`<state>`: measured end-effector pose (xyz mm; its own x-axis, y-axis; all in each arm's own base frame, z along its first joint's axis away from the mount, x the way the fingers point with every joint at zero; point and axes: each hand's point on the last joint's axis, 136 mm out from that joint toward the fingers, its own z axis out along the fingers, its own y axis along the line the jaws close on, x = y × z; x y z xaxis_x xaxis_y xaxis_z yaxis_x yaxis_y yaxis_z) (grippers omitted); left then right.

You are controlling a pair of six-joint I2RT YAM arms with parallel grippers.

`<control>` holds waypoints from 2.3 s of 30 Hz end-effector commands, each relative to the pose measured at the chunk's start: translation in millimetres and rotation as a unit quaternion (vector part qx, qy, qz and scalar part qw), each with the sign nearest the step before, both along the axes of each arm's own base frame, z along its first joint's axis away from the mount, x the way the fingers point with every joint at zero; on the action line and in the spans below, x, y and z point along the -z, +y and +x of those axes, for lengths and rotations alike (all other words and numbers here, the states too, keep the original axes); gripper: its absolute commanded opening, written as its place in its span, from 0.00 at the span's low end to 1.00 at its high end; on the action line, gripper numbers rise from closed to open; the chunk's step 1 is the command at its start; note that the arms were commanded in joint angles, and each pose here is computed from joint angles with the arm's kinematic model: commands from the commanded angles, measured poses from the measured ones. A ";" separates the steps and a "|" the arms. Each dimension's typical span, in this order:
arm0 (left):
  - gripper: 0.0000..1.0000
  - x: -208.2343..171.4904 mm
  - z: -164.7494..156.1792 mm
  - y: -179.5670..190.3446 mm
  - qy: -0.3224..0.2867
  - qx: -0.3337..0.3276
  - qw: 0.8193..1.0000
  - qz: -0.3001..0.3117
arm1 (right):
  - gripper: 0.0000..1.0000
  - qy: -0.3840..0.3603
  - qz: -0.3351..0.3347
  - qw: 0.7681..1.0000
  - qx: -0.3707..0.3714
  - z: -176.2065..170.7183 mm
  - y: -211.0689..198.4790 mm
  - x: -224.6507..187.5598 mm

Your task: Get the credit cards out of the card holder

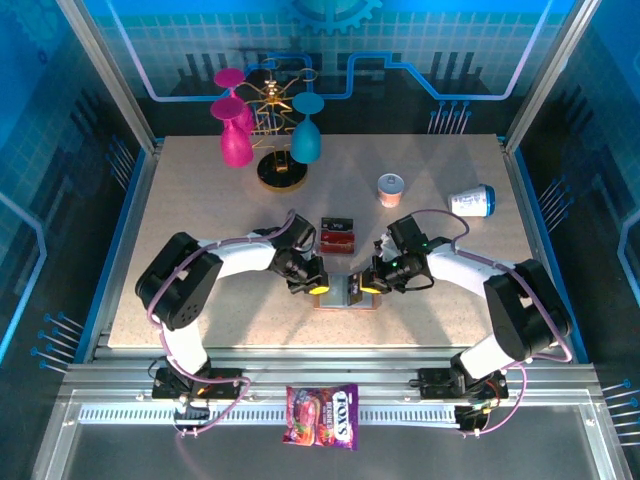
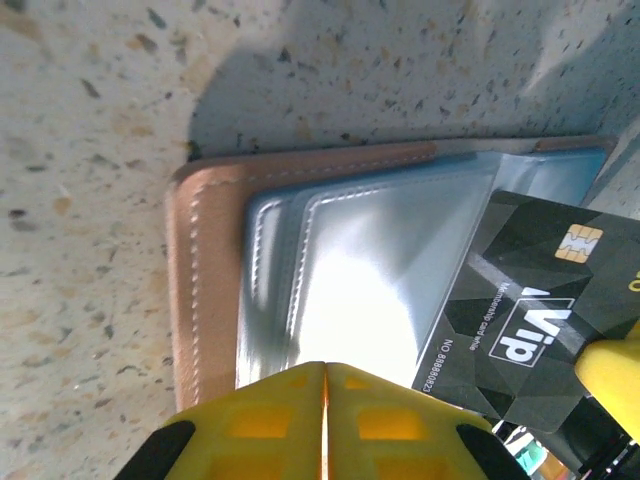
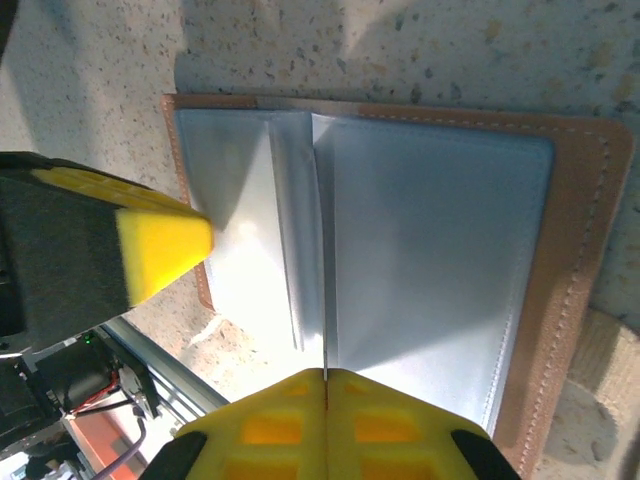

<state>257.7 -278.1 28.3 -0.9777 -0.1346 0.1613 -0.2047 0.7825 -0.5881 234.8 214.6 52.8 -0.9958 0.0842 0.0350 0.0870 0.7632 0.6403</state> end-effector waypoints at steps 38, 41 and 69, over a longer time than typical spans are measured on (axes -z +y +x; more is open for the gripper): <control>0.14 -25.7 19.9 73.3 -0.059 -0.108 0.992 -0.023 | 0.00 -0.259 -0.195 0.757 -0.567 65.8 19.0 -57.8; 0.14 -24.3 17.5 75.1 -0.057 -0.110 0.992 -0.025 | 0.00 -0.266 -0.207 0.743 -0.579 79.7 21.9 -64.1; 0.14 -18.4 12.1 89.1 -0.050 -0.128 0.990 -0.033 | 0.00 -0.279 -0.242 0.688 -0.625 157.9 37.1 -82.0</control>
<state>273.8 -190.4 43.5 -0.9260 -0.3713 0.0687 -0.3246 0.6898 -0.6471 392.8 262.8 137.4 -0.1641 -0.9735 -0.1594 -0.9825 0.1757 -0.0620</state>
